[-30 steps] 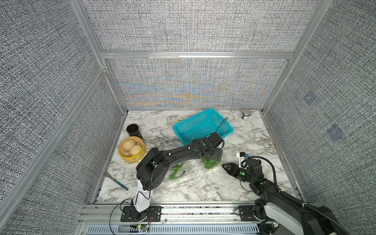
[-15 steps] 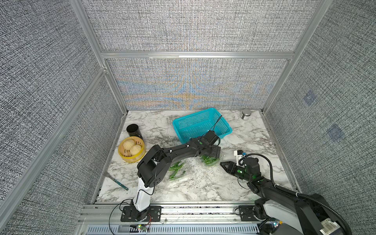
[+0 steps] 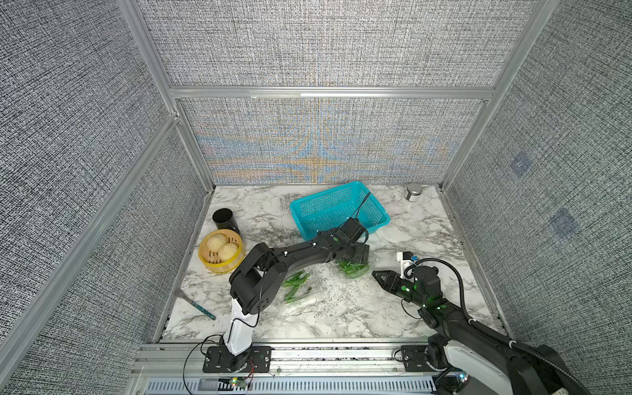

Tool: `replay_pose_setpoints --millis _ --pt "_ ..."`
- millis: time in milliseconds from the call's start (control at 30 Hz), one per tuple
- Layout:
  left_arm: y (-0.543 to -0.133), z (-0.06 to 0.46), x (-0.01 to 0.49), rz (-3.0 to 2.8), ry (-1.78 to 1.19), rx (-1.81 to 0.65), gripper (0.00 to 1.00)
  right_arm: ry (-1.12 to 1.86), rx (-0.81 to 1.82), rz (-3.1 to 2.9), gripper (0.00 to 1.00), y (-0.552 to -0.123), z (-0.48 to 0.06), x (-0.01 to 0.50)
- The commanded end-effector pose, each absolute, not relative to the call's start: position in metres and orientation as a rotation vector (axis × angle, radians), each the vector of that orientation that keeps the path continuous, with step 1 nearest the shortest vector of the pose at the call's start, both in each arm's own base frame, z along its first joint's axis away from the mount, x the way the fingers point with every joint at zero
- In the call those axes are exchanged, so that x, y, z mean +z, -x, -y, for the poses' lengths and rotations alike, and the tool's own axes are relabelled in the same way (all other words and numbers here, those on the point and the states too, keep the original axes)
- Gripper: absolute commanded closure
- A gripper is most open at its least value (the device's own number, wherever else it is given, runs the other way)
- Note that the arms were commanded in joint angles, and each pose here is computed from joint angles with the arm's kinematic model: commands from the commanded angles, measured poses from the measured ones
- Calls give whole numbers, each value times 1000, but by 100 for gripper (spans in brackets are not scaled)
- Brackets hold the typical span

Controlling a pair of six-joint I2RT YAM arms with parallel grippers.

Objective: Take small green peppers out of containers
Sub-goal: Open the packing box at the center of the board.

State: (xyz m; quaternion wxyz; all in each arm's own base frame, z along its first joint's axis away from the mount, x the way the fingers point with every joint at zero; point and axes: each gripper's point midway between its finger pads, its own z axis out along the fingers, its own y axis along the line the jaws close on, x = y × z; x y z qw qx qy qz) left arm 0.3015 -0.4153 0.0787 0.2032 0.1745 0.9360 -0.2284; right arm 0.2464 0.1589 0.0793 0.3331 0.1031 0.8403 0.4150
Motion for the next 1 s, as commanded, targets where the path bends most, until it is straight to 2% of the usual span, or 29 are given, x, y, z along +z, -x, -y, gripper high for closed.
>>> replay_pose_setpoints --millis 0,200,433,967 --pt "-289 403 61 -2707 -484 -591 18 -262 1121 -2145 64 -254 -164 87" --pt "-289 399 61 -2708 -470 -582 18 -230 1150 -2119 63 -252 -173 96" --pt "-291 397 60 -2712 -455 -583 20 -260 1120 -2115 52 -245 -167 97" --pt "-289 397 54 -2725 -438 -598 21 -269 1120 -2089 52 -254 -170 101"
